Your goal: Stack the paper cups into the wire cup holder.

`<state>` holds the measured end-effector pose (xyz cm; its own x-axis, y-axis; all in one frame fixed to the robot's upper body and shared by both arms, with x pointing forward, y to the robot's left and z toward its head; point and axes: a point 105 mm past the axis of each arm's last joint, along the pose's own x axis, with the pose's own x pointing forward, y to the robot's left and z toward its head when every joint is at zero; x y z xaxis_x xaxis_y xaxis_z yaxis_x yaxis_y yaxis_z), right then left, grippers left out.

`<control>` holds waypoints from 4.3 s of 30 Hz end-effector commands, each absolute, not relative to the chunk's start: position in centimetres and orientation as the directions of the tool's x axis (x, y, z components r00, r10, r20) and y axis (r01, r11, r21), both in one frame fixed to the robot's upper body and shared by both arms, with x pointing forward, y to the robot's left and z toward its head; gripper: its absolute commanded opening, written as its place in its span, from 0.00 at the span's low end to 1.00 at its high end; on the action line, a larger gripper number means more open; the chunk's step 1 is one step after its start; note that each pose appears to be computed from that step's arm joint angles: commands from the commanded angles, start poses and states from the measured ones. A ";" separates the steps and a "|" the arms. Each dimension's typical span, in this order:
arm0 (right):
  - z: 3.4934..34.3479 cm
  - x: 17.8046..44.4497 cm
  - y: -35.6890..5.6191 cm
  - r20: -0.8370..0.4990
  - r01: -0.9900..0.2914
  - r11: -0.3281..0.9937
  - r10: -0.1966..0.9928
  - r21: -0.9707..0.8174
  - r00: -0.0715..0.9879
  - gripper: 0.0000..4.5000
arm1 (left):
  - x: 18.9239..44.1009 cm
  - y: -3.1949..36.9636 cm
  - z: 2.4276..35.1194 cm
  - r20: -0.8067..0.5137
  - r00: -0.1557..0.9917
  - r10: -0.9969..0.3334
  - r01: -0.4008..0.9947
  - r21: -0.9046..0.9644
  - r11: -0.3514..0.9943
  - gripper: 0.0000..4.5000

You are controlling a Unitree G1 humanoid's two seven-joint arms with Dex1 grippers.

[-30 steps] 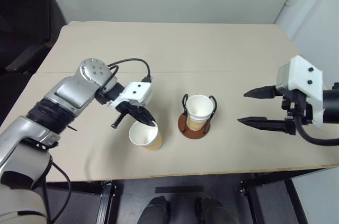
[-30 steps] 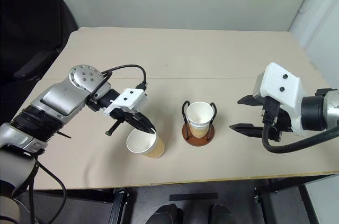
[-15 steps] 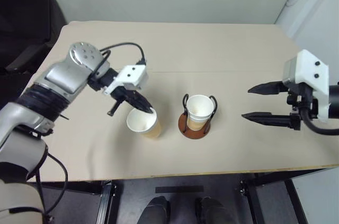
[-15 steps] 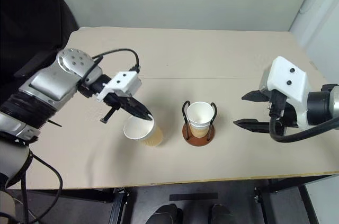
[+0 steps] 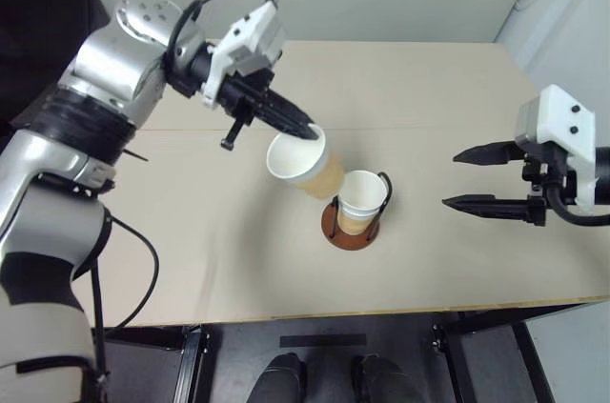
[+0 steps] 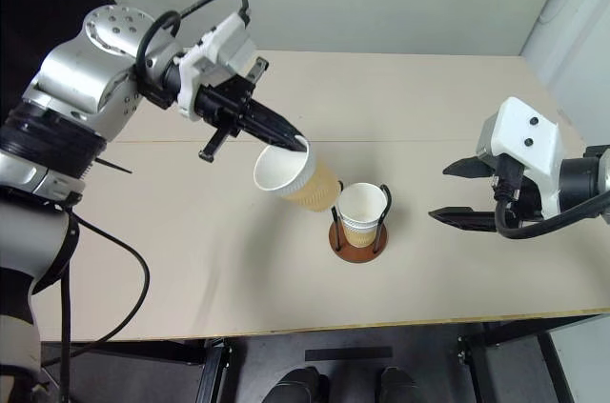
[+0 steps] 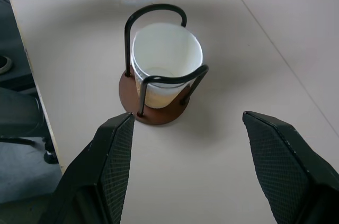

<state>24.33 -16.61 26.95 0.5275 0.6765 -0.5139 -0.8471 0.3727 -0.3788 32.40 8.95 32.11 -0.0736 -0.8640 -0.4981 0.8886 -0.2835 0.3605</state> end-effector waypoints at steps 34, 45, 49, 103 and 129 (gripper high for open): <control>27.2 23.9 -16.7 -0.487 -0.825 0.388 0.671 -0.411 0.559 0.73 | 33.0 5.1 32.4 -0.495 -0.143 -0.857 0.853 0.378 -0.360 0.00; 27.1 23.8 -16.7 -0.485 -0.822 0.397 0.668 -0.409 0.564 0.73 | 33.4 4.4 31.4 -0.532 -0.146 -0.834 0.844 0.373 -0.385 0.00; 27.0 23.9 -16.7 -0.484 -0.820 0.400 0.667 -0.409 0.566 0.73 | 33.7 4.1 31.2 -0.546 -0.138 -0.827 0.841 0.376 -0.389 0.00; 24.9 27.7 -18.6 -0.422 -0.807 0.491 0.688 -0.328 0.591 0.73 | 34.6 16.6 28.8 -0.243 0.231 -0.942 0.957 0.232 0.175 0.70; 22.3 28.6 -17.7 -0.539 -0.889 0.304 0.711 -0.341 0.451 0.73 | 33.3 24.6 27.7 -0.042 0.659 -0.751 0.750 0.121 0.651 0.70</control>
